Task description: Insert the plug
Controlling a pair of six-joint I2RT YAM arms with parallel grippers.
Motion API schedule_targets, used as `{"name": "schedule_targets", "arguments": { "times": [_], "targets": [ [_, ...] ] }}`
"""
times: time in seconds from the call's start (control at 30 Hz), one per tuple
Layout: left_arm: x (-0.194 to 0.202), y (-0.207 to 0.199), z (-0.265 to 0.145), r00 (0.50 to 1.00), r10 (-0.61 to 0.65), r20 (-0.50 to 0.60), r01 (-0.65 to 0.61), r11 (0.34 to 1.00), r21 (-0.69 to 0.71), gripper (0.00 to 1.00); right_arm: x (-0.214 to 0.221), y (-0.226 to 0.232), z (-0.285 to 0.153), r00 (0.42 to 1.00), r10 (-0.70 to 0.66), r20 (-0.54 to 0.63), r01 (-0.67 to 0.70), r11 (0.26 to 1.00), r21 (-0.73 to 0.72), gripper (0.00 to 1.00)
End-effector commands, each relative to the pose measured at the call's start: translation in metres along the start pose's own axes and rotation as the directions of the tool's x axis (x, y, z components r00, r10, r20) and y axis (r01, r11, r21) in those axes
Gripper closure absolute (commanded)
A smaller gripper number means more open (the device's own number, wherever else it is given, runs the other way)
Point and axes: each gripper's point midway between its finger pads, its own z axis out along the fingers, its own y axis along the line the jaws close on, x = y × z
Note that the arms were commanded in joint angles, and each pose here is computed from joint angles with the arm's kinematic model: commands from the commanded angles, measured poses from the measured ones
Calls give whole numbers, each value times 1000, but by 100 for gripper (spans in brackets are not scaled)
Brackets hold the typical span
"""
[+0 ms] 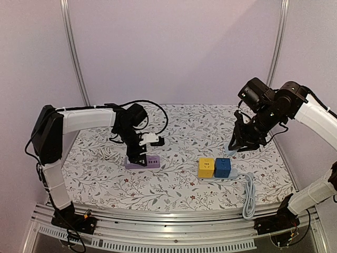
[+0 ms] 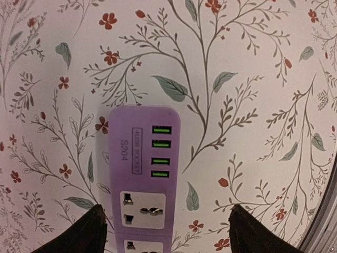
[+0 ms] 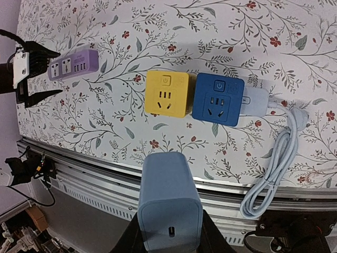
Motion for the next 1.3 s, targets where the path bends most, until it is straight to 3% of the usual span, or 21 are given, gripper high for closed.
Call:
{"name": "schedule_targets", "arguments": {
  "times": [0.0, 0.27, 0.63, 0.77, 0.93, 1.27],
  "targets": [
    [10, 18, 16, 999, -10, -50, 10, 1000, -9, 21, -2, -3, -9, 1000, -1, 19, 1, 1000, 6, 100],
    [28, 25, 33, 993, 16, -117, -19, 1000, -24, 23, -2, -3, -3, 1000, 5, 3, -5, 1000, 19, 100],
    [33, 26, 41, 991, 27, -134, -29, 1000, -10, 37, -8, 3, 3, 1000, -11, -12, 12, 999, 32, 100],
    [31, 23, 42, 993, 27, -118, -26, 1000, 7, 45, -12, 5, 5, 1000, -20, -11, 20, 999, 36, 100],
    [23, 19, 34, 996, 28, -88, -26, 999, 27, 69, -14, 7, 10, 999, -25, -22, 26, 999, 43, 100],
    [-12, -17, 9, 992, 124, -17, -123, 991, 51, 76, -19, 3, 9, 998, -55, -9, 55, 995, 77, 100]
  ]
}}
